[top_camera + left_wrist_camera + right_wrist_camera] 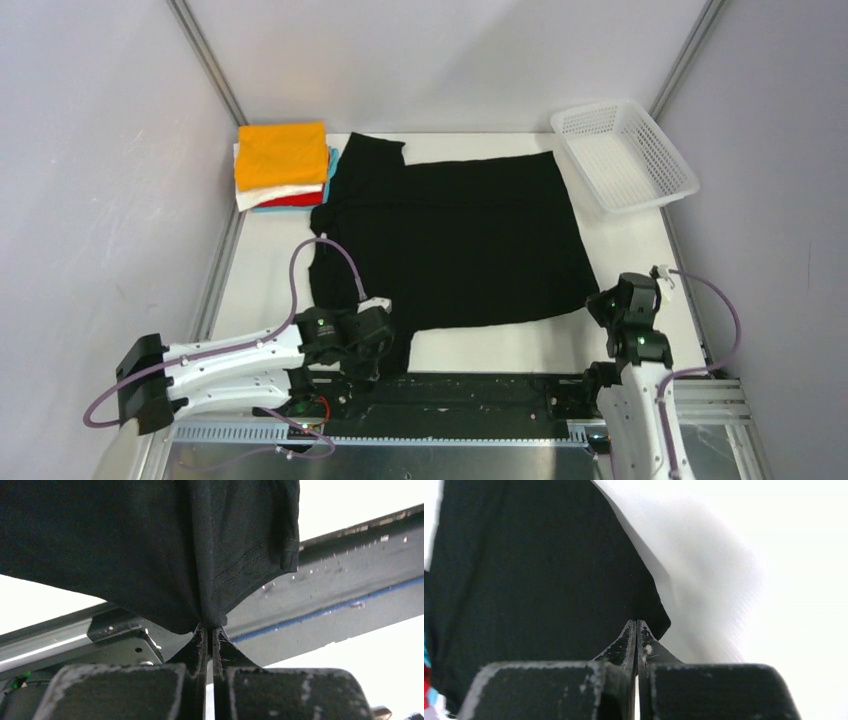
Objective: Fold and stack the t-shirts
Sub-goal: Grab the side of the flattened tshirt closest away from the robot with both arms
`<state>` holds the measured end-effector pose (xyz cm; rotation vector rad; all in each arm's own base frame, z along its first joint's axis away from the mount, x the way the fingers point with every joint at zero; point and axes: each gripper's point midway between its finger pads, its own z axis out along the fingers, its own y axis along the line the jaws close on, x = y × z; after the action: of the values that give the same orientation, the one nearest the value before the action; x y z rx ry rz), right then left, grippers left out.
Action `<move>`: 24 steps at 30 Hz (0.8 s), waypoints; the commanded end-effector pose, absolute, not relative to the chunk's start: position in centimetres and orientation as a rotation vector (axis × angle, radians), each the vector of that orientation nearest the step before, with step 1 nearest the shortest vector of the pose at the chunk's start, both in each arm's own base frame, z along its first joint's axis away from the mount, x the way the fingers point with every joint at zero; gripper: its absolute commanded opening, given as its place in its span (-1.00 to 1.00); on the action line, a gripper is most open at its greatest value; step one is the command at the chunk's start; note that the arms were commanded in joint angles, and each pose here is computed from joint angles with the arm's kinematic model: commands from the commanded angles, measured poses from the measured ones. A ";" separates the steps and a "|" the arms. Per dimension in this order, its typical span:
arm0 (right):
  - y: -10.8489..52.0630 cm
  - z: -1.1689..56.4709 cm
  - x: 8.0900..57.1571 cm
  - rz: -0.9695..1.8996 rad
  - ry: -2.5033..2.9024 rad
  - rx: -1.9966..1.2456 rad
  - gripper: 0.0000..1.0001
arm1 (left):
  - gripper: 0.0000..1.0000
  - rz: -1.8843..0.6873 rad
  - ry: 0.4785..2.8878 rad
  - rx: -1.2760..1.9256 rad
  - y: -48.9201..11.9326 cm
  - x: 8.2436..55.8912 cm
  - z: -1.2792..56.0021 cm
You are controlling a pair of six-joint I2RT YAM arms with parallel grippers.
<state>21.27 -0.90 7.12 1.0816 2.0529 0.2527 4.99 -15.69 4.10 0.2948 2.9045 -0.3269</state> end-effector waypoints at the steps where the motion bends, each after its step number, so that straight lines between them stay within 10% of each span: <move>1: -1.3 8.5 19.1 0.252 1.969 1.133 -1.00 | -1.00 -0.379 2.955 0.300 -16.4 2.7 5.5; 13: 0.1 10.6 17.9 0.350 1.851 1.160 -1.00 | -1.00 -0.364 2.903 0.333 -16.7 1.5 6.8; 24: 0.7 11.2 20.8 0.284 1.970 1.023 -1.00 | -1.00 -0.149 2.601 0.208 -17.8 12.9 11.8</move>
<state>18.36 0.77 8.17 1.1059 2.0123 0.2865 7.38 -18.45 9.22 0.2751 2.7641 -0.2468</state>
